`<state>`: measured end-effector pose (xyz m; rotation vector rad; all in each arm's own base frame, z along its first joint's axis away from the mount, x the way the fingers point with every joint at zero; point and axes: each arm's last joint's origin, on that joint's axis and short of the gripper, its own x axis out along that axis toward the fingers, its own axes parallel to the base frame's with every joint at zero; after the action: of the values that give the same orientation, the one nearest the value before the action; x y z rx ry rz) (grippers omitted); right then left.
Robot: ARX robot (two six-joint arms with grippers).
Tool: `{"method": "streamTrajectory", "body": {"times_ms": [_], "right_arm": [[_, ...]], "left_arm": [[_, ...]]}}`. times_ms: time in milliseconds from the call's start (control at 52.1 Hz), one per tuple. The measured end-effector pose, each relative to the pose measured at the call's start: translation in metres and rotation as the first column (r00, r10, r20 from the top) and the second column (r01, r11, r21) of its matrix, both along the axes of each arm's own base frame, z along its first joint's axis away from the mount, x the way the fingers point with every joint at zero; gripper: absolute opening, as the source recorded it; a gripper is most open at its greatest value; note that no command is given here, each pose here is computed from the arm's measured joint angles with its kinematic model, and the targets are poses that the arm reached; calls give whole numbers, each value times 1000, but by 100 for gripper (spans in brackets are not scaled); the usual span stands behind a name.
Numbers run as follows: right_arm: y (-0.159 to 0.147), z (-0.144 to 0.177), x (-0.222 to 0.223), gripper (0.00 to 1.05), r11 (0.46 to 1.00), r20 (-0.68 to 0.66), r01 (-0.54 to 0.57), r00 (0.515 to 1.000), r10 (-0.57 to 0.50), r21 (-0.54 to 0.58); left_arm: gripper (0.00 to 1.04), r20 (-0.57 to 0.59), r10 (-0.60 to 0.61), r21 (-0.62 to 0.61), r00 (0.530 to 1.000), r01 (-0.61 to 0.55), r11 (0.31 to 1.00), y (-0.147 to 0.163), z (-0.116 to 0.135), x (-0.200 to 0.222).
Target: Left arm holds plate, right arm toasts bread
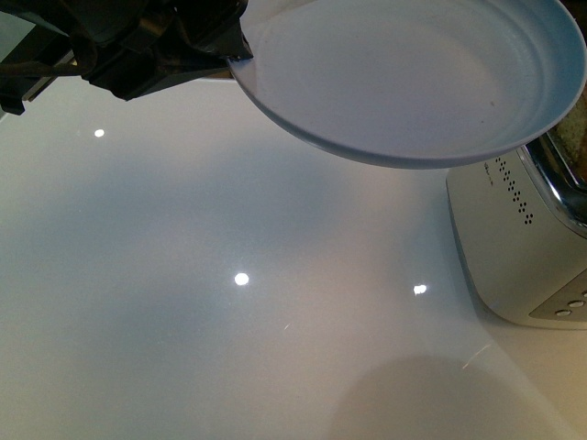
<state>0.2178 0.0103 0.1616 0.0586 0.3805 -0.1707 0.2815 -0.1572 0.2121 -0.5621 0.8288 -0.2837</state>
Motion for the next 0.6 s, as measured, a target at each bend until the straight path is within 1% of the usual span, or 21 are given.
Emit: {"method": "streamTrajectory", "body": {"times_ms": [250,288,326,346,365,403,461,499,557,595], "right_arm": [[-10,20,-38,96,999,46,-20,999,19,29],[-10,20,-44,93,998,88,-60,994,57,28],[-10,18,-54,84,992,217,-128,968,125,0],[-10,18,-58,81,990,259,-143,955,142,-14],[-10,18,-59,79,989,279,-146,949,145,-19],[-10,19,-65,72,986,333,-159,928,165,-44],[-10,20,-68,65,986,356,-159,919,169,-56],[-10,20,-71,58,986,366,-157,915,169,-63],[-10,18,-73,51,985,366,-157,915,171,-67],[-10,16,-75,44,985,360,-157,917,171,-69]], "left_arm": [[3,0,0,0,1000,0,1000,0,0,0],[3,0,0,0,1000,0,1000,0,0,0],[3,0,1,0,1000,-1,1000,0,0,0],[3,0,0,0,1000,0,1000,0,0,0],[3,0,0,0,1000,0,1000,0,0,0],[3,0,0,0,1000,0,1000,0,0,0],[3,1,0,0,1000,0,1000,0,0,0],[3,1,0,0,1000,0,1000,0,0,0],[3,0,-1,-1,1000,1,1000,0,0,0],[3,1,0,-1,1000,0,1000,0,0,0]]}}
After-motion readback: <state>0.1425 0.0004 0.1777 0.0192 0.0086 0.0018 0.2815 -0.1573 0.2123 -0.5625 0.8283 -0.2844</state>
